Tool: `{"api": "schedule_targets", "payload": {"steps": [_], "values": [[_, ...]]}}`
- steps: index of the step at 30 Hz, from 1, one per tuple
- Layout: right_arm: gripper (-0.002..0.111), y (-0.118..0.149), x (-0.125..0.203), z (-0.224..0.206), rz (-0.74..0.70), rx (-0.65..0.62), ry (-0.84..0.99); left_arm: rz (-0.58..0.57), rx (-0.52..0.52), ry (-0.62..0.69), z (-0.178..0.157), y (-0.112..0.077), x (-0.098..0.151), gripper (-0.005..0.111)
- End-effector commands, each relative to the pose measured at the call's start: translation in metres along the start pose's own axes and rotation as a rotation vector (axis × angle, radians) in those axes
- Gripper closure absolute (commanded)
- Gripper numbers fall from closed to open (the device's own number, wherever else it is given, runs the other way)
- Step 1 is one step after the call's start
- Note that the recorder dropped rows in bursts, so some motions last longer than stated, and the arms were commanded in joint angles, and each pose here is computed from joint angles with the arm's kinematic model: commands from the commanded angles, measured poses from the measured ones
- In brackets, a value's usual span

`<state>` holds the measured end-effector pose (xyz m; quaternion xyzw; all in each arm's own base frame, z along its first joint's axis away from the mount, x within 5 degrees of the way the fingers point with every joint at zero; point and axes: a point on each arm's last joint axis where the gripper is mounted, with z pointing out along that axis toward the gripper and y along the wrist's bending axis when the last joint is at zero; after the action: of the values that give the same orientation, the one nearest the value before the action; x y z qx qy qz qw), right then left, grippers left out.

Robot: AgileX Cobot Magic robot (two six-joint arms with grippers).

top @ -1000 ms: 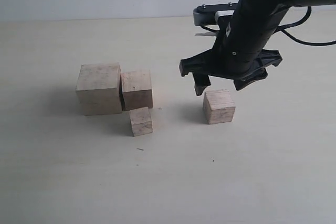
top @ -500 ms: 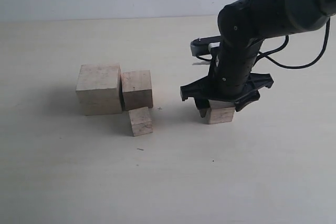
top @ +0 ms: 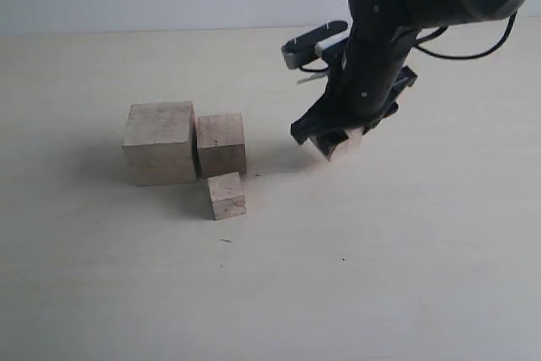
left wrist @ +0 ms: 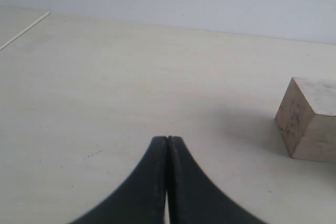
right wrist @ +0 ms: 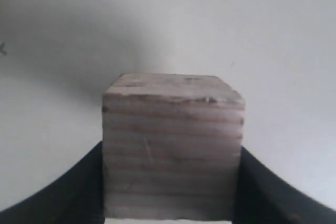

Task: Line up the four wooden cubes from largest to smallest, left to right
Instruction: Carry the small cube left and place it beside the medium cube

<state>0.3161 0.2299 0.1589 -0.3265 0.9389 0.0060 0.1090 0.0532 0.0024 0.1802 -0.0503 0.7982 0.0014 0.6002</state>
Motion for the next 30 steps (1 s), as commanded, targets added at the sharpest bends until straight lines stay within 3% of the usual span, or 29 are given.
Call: {"api": "schedule_targets", "payload": {"steps": [1,4,8,11,24,30], "values": [[0.108,-0.023,-0.025,-0.015,-0.208,0.028,-0.095,0.0,0.007,-0.016,0.0,0.0,-0.001,0.107],[0.108,-0.025,-0.033,-0.013,-0.432,-0.021,-0.128,0.0,0.007,-0.016,0.0,0.0,-0.001,0.107],[0.108,-0.01,-0.034,0.001,-0.751,-0.19,-0.185,0.0,0.007,-0.016,0.0,0.0,-0.001,0.107],[0.108,0.0,-0.032,0.016,-0.872,-0.268,-0.193,0.0,0.007,-0.016,0.0,0.0,-0.001,0.107],[0.108,0.009,-0.035,0.045,-0.94,-0.24,-0.212,0.0,0.007,-0.016,0.0,0.0,-0.001,0.107],[0.108,0.015,-0.037,0.045,-0.947,-0.291,-0.269,0.0,0.007,-0.016,0.0,0.0,-0.001,0.107]]}}
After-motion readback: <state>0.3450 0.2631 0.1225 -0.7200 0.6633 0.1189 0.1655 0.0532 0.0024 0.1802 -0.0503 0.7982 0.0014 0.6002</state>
